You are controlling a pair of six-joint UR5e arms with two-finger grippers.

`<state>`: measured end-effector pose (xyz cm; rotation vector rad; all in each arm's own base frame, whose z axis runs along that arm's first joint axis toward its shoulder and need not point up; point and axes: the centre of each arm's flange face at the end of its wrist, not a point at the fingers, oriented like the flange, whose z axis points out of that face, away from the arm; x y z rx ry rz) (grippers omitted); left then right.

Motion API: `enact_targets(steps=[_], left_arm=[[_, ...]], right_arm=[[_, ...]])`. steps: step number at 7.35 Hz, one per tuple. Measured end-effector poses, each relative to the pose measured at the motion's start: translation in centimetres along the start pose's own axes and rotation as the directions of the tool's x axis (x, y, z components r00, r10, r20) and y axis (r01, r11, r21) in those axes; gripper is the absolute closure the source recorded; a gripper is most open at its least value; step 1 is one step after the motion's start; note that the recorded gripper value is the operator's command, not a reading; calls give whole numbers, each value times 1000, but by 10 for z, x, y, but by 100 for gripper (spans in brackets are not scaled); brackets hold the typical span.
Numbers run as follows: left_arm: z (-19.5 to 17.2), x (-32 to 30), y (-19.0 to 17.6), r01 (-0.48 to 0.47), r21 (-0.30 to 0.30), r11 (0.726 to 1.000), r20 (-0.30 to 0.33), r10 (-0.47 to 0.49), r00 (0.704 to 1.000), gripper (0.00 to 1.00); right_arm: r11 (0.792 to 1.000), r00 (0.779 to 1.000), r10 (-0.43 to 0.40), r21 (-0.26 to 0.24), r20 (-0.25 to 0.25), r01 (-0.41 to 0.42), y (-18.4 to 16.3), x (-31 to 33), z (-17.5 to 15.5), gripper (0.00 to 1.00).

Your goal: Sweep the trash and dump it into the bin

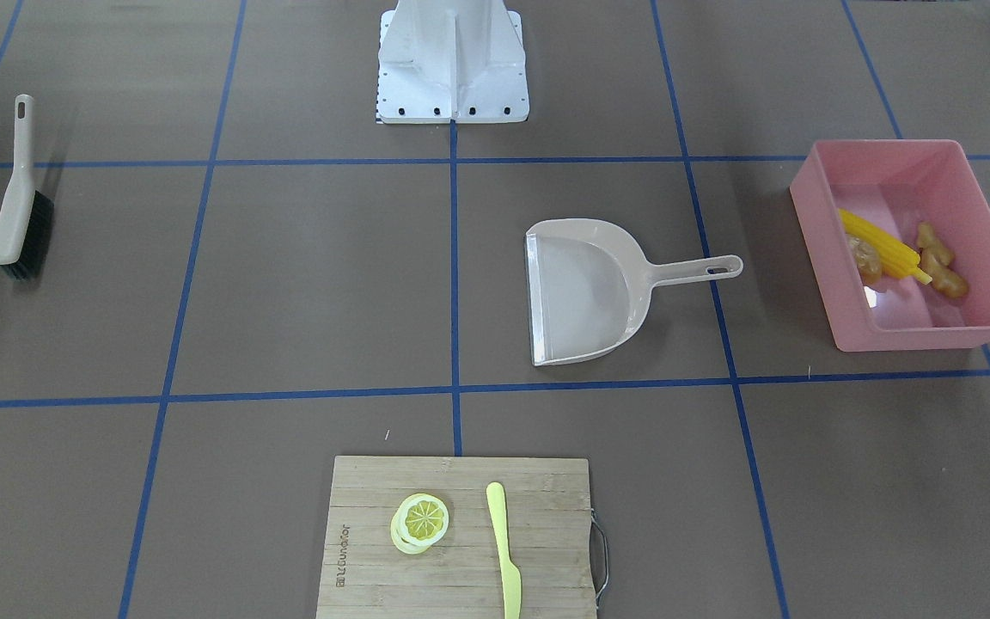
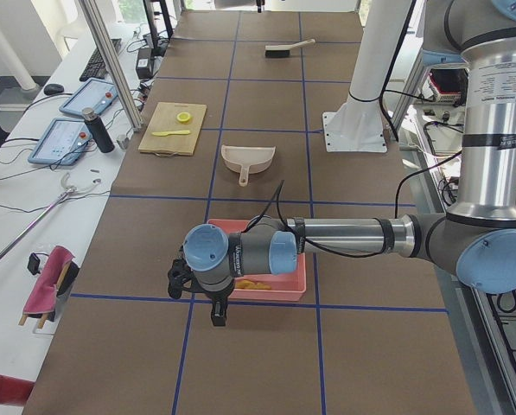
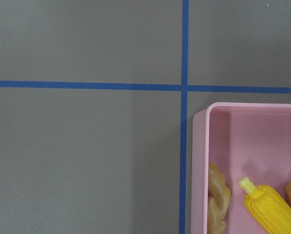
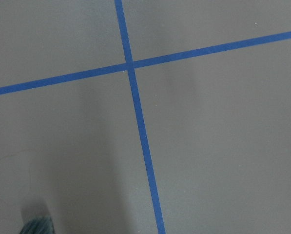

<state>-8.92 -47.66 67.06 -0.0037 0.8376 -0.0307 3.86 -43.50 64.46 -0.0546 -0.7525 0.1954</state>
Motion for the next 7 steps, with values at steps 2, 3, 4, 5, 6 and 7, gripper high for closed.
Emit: enact_targets(steps=[2,3,4,5,6,7], left_arm=[[-3,5,-7,35,5,999,3,-35,999,2],[-9,14,-13,82,15,997,3,-82,997,2],[-12,20,-15,114,21,993,3,-114,993,2],[-12,21,-15,131,21,991,3,-131,991,2],[-11,19,-12,141,18,990,4,-142,990,2],[-9,18,-10,147,15,989,4,-147,989,2]], right_arm=[[1000,1000,1,0,-1,-1,0,0,0,0],[1000,1000,1,0,-1,-1,0,0,0,0],[1000,1000,1,0,-1,-1,0,0,0,0],[1000,1000,1,0,-1,-1,0,0,0,0],[1000,1000,1,-1,-2,-1,0,1,1,0],[1000,1000,2,-1,-3,-2,0,1,1,0]])
